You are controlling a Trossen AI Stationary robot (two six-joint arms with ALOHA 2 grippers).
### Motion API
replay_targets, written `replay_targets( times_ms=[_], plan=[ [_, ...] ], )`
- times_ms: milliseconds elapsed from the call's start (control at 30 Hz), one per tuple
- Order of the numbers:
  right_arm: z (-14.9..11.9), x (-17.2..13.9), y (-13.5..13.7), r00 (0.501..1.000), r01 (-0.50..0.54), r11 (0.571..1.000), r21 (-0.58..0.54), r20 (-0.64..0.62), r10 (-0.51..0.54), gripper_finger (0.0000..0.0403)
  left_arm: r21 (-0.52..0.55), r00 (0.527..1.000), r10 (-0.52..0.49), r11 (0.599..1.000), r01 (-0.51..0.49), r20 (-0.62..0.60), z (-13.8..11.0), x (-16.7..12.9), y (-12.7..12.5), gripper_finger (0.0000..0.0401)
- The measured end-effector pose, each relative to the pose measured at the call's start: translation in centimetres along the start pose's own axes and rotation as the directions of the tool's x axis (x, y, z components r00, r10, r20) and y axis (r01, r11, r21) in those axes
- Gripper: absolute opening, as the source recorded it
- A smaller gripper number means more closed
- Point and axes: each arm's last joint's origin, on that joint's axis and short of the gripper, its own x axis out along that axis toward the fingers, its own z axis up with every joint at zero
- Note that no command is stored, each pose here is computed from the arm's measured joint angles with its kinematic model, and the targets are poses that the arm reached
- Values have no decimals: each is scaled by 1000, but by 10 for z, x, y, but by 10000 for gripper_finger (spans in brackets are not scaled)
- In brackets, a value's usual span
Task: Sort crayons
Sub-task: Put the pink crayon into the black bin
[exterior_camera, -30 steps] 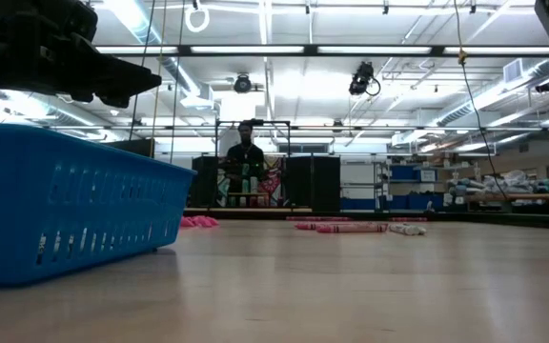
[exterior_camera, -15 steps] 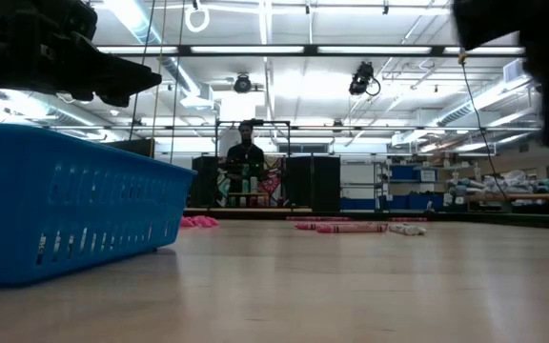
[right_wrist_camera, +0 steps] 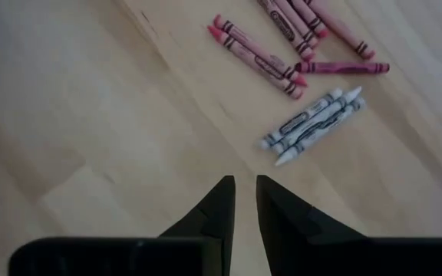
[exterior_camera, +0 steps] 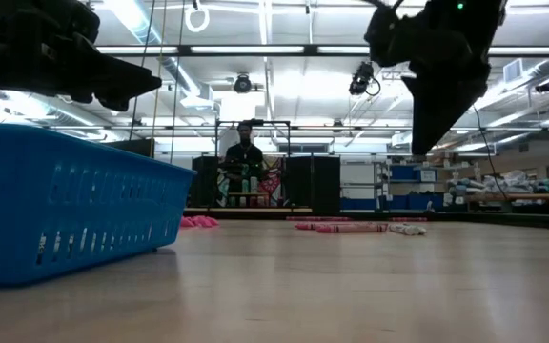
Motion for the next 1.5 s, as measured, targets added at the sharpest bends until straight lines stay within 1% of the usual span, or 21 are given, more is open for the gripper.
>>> replay_targets(
  times_ms=[133,233,333,400,533,633,733,833,933,967,1067,1133,1233,1267,1300,1367,1467,1500],
  plan=[
    [6,13,-12,999,29,996,-88,-34,-32,64,2,997,73,997,-73,22,2,0,7,164],
    [11,26,-18,998,1,986,-164,-59,-10,64,-7,991,128,992,-128,23,2,1,12,164],
    [19,33,-23,999,-18,977,-211,-47,9,66,-49,987,159,986,-158,16,1,1,17,164],
    [25,36,-27,999,-9,975,-222,-35,2,72,-78,985,174,982,-173,-3,-1,1,19,164],
    [36,42,-38,999,6,972,-237,-33,-14,96,-138,979,189,971,-197,-73,-8,1,22,164],
    [43,46,-42,999,-26,967,-252,-42,16,120,-168,974,188,964,-207,-127,-13,0,22,164],
    [49,51,-45,999,-41,957,-287,-15,38,141,-208,969,183,954,-216,-168,-17,0,21,164],
    [53,58,-46,995,-79,938,-338,23,92,148,-240,958,174,944,-228,-228,-17,1,21,164],
    [56,65,-42,976,-172,895,-410,54,213,148,-251,943,167,937,-243,-288,-11,4,22,164],
    [57,68,-41,966,-189,881,-433,77,245,147,-252,939,165,936,-246,-301,-9,4,22,164],
    [53,76,-41,949,-199,859,-472,124,288,144,-270,940,166,930,-249,-298,-4,5,22,164],
    [52,82,-46,955,-172,867,-468,135,263,142,-282,942,166,926,-251,-291,-3,6,22,164],
    [53,88,-59,978,-53,907,-417,162,132,139,-298,942,166,920,-255,-292,-3,6,22,164],
    [54,88,-62,980,-34,916,-399,166,109,138,-306,942,166,917,-257,-292,-3,6,22,164],
    [57,89,-65,980,-33,924,-382,169,105,136,-311,941,166,914,-258,-293,-4,6,22,164],
    [60,91,-71,981,-69,923,-378,141,131,134,-313,941,166,914,-259,-293,-3,6,22,164],
    [57,97,-80,990,-108,907,-407,37,134,131,-313,941,166,914,-259,-293,-3,6,22,164],
    [56,99,-84,992,-111,907,-406,7,124,131,-312,942,166,914,-259,-293,-3,6,22,164]
  ],
)
